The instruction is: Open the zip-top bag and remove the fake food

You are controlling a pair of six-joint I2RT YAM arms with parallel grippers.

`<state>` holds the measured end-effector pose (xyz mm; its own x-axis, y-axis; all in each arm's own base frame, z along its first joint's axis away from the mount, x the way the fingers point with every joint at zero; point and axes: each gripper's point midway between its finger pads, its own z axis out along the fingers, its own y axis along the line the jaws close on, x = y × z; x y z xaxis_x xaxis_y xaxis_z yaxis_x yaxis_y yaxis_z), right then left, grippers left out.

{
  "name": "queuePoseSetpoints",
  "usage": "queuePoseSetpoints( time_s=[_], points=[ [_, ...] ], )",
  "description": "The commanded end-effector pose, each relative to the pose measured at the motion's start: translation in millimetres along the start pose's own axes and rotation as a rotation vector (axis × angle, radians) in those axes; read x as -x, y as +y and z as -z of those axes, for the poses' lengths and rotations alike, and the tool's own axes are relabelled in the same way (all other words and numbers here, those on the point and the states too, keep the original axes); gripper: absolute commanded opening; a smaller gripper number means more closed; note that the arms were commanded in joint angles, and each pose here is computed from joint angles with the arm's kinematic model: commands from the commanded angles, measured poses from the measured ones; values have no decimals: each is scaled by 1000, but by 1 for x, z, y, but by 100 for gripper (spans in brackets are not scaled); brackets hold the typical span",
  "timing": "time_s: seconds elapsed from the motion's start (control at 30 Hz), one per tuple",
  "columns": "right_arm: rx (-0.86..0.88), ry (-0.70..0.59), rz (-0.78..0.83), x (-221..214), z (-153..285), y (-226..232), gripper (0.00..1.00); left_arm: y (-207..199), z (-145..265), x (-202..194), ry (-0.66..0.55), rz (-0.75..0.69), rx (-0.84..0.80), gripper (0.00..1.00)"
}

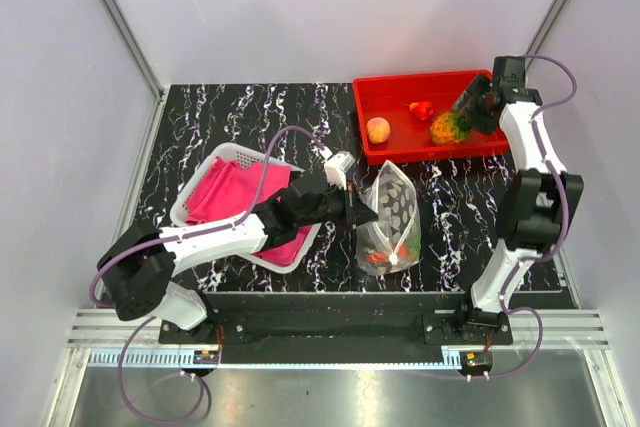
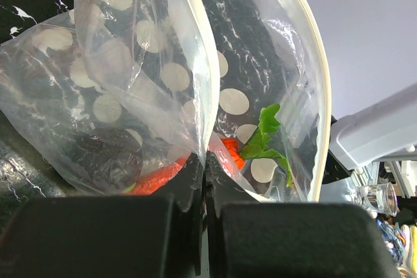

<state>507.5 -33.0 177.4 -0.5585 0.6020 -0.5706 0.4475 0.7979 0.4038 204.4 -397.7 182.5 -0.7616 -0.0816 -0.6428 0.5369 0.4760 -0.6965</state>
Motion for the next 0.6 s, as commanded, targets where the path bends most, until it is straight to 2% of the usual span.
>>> queuePoseSetpoints(
  time_s=[0.0,0.03,0.1,0.13,0.17,0.27,0.43,0.47,0.57],
  points=[
    [29,-76,132,-20,91,35,76,-23,8,32,-98,-28,-51,0],
    [79,-79,180,-36,117,53,76,-23,9,33,-105,-27,-50,0],
    [93,-51,210,-64,132,53,76,-24,12,36,-118,-26,-47,0],
    [135,-75,221,-69,158,59,75,-24,12,37,-121,-27,-46,0],
    [160,-31,254,-95,163,61,75,-25,13,38,-125,-28,-45,0],
    [238,14,325,-133,198,60,73,-28,13,40,-115,-37,-48,0],
    [371,88,455,-182,249,50,63,-28,13,41,-62,-89,-7,0],
    [407,99,459,-187,255,51,53,-34,11,46,-56,-104,-18,0],
    [580,177,467,-207,282,65,34,-36,10,46,-24,-138,-14,0]
  ],
)
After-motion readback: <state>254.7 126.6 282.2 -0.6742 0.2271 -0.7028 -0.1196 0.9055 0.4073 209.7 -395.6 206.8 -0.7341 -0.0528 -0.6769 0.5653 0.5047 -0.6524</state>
